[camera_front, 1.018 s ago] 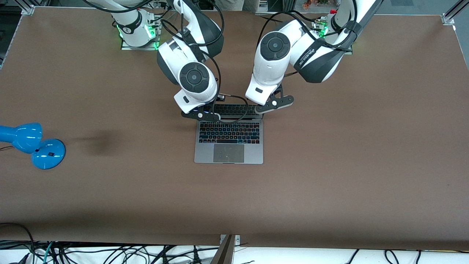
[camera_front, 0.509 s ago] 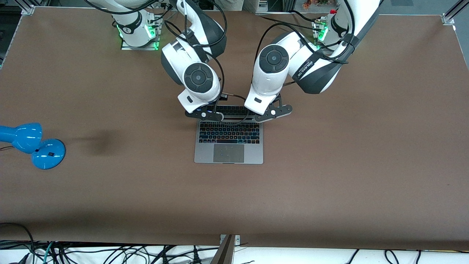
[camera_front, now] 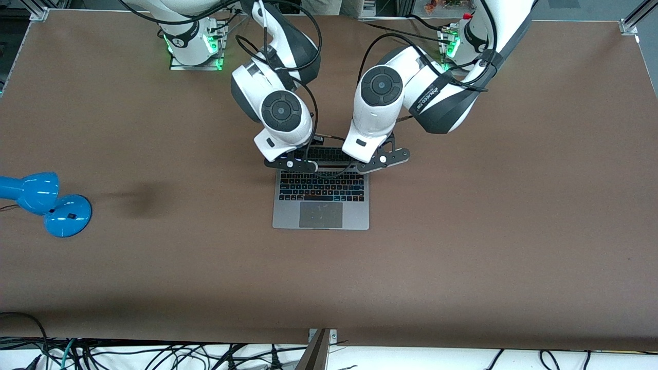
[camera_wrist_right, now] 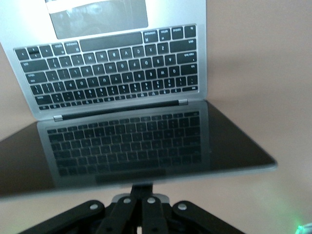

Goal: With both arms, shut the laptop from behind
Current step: 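Lower both grippers behind the laptop screen's top edge, then push the screen forward with both grippers toward the keyboard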

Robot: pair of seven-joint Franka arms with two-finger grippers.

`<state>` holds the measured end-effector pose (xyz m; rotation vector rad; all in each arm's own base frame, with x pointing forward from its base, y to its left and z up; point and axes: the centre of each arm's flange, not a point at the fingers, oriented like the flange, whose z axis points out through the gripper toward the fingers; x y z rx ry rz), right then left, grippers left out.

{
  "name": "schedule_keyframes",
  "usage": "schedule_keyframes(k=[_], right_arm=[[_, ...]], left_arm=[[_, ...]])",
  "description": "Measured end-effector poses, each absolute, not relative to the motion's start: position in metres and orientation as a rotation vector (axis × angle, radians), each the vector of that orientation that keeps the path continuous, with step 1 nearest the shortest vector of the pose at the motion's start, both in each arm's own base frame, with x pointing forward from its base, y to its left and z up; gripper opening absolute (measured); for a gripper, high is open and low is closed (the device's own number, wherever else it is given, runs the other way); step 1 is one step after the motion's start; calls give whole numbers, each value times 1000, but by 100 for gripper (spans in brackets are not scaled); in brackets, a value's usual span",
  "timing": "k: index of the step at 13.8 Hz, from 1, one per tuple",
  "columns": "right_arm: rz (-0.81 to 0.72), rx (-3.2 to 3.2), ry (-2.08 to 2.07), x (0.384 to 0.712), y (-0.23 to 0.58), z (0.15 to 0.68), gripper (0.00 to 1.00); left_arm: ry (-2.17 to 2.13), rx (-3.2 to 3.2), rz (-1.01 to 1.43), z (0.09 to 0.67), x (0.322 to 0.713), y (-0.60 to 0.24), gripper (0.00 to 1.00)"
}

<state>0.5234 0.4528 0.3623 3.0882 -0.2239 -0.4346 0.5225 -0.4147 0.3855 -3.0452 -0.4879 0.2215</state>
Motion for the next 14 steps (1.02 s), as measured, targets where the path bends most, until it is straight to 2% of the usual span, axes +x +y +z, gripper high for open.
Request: schedule_keyframes(k=[7, 14], right_arm=[[-384, 3074, -195, 528, 448, 361, 4], [-370, 3082, -184, 535, 442, 361, 4]], left_arm=[[-472, -3037, 326, 412, 518, -416, 1], [-457, -3040, 375, 383, 502, -440, 1]])
